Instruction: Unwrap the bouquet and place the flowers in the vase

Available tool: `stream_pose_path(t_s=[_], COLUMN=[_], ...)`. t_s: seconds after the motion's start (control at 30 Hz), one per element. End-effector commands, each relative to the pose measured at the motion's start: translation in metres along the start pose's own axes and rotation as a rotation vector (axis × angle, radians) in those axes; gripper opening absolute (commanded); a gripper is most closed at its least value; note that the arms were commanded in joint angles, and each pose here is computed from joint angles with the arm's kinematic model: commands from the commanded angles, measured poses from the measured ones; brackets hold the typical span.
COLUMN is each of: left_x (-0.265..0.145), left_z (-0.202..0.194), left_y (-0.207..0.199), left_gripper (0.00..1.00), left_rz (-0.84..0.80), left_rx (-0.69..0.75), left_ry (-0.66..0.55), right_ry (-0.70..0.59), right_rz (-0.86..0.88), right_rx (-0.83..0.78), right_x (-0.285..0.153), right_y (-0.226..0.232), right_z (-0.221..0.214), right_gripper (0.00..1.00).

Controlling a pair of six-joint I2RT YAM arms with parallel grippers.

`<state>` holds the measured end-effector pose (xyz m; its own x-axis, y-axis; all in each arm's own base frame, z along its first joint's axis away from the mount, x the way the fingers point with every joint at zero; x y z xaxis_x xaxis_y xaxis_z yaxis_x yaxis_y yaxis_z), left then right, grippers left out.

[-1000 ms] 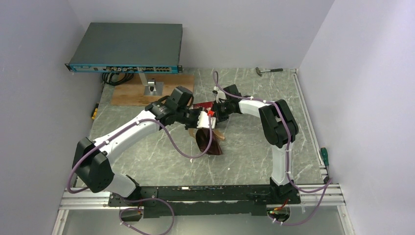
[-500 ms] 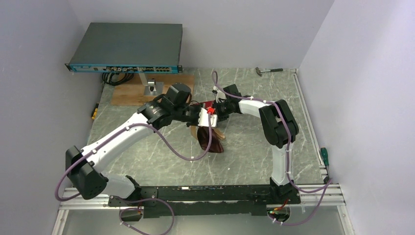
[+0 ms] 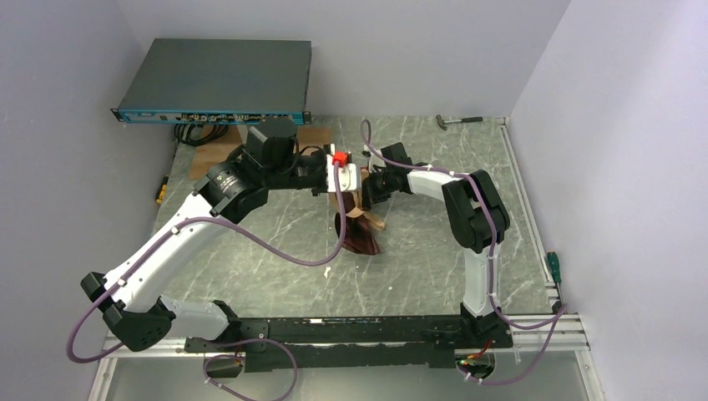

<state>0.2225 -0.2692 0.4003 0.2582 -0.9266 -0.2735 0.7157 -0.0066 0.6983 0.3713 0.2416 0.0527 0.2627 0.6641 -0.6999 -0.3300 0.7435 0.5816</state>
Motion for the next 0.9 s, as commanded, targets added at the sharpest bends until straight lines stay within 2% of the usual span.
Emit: stream_pose_path(t_s=[0.0,0.07,0.17,0.33,0.5,0.53,0.6,0.67,0.77,0.87], left_x=[-0.023,-0.028,-0.029,-0.03,-0.03,-0.03,-0.031,-0.03,-0.023,-0.019], left_z=[0.035,0.042,0.04,0.014,-0.032,-0.043,-0.059,-0.066,-0.07,-0.078], left_y=[0.023,0.029,0.017,-0.053,-0.131,-0.146,-0.161,-0.166,-0.157,-0.142], left_gripper=[0.0,0.0,0.0,0.0,0.0,0.06,0.29,0.47,0.56,0.6], left_rz=[0.102,0.12,0.045,-0.254,-0.527,-0.569,-0.62,-0.618,-0.55,-0.496], left_rx=[-0.056,-0.069,-0.078,-0.11,-0.137,-0.145,-0.132,-0.143,-0.19,-0.257], left_ry=[-0.061,-0.068,-0.056,-0.019,0.075,0.101,0.139,0.167,0.182,0.183], right_ry=[0.02,0.023,0.025,0.023,0.017,0.017,0.025,0.035,0.036,0.027], right_rz=[-0.171,-0.17,-0.167,-0.141,-0.104,-0.096,-0.074,-0.046,-0.015,0.013], right_rx=[-0.032,-0.033,-0.03,-0.022,-0.01,-0.007,0.003,0.016,0.038,0.039], right_x=[0.006,0.007,0.007,0.007,0.003,0.002,0.0,-0.003,-0.008,-0.016], right_y=[-0.034,-0.034,-0.033,-0.028,-0.019,-0.017,-0.011,-0.005,0.005,0.017], right_z=[-0.015,-0.016,-0.017,-0.016,-0.012,-0.011,-0.01,-0.007,-0.002,0.006], right_gripper=[0.0,0.0,0.0,0.0,0.0,0.0,0.0,0.11,0.45,0.51])
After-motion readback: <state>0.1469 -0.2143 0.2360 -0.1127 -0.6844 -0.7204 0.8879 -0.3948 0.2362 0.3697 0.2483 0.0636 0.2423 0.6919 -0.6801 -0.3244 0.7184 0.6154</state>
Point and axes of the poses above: each gripper's point midway between its finger pads, its own x axis out along the fingers, its own y axis along the line the jaws close on, z = x × y, the point moved 5 cm from there along -x, back along the fingers, and after that the axes turned 10 degrees about x, right-handed, at the moved point
